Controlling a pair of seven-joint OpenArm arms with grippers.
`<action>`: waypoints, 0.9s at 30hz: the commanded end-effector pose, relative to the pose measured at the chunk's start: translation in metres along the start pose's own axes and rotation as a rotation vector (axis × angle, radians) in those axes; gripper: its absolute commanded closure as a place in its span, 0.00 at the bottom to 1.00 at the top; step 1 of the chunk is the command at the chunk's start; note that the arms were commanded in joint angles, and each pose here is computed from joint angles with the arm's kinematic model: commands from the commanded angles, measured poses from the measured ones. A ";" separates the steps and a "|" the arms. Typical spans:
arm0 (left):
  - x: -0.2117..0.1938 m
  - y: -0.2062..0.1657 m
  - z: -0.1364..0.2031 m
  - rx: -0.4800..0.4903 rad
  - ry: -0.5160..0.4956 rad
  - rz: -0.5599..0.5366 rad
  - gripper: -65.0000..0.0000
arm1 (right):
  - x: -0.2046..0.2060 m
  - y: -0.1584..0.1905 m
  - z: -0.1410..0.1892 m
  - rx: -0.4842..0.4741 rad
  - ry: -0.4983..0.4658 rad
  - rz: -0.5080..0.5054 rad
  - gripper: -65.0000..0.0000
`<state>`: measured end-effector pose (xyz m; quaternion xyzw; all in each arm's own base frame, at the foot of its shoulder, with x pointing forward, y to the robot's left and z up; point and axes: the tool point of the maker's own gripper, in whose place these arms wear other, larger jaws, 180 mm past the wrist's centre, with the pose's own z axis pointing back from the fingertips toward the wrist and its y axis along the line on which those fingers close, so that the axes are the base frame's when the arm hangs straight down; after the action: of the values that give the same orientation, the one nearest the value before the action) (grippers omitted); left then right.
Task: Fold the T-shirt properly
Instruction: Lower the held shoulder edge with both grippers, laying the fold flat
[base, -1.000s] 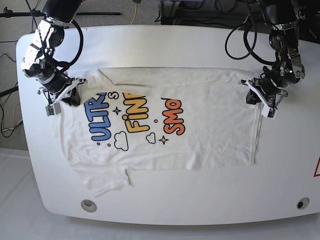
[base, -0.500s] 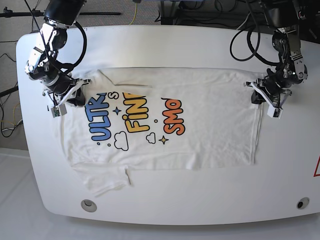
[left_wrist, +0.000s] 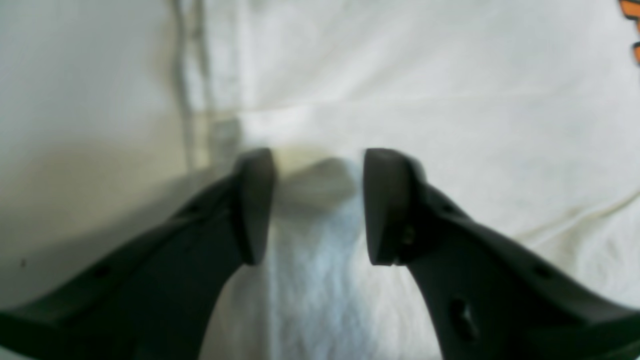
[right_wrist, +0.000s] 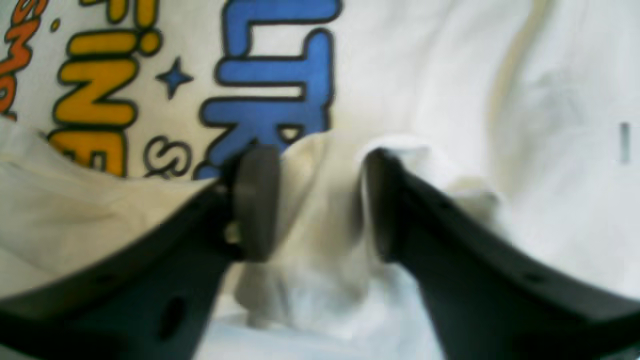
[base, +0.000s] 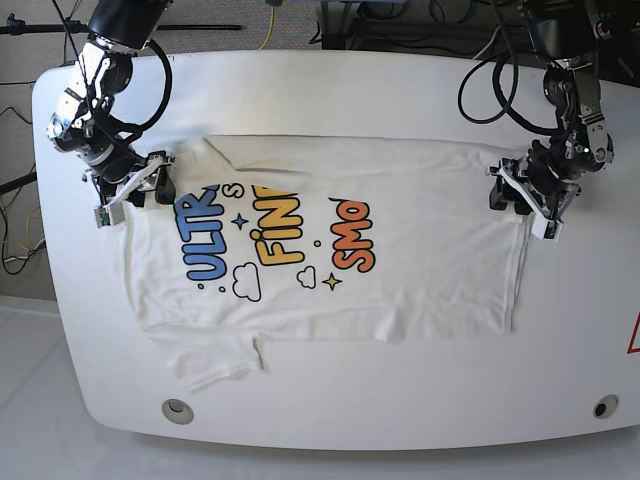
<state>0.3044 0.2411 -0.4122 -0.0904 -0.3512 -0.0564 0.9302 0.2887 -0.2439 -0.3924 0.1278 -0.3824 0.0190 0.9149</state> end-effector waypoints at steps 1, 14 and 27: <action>0.017 0.009 0.006 0.025 -0.045 -0.019 0.49 | 0.019 -0.005 0.005 -0.012 -0.053 0.016 0.40; 0.072 0.006 0.036 0.067 -0.195 -0.132 0.47 | 0.046 -0.013 0.021 -0.063 -0.111 0.050 0.24; 0.082 -0.018 0.040 0.039 -0.235 -0.178 1.00 | 0.085 -0.017 0.050 -0.168 -0.208 0.221 0.70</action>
<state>0.3360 0.2268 -0.3259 -0.0441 -0.4615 -0.1232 0.8775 0.3130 -0.2738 -0.3046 0.0111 -0.4797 0.0713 0.8744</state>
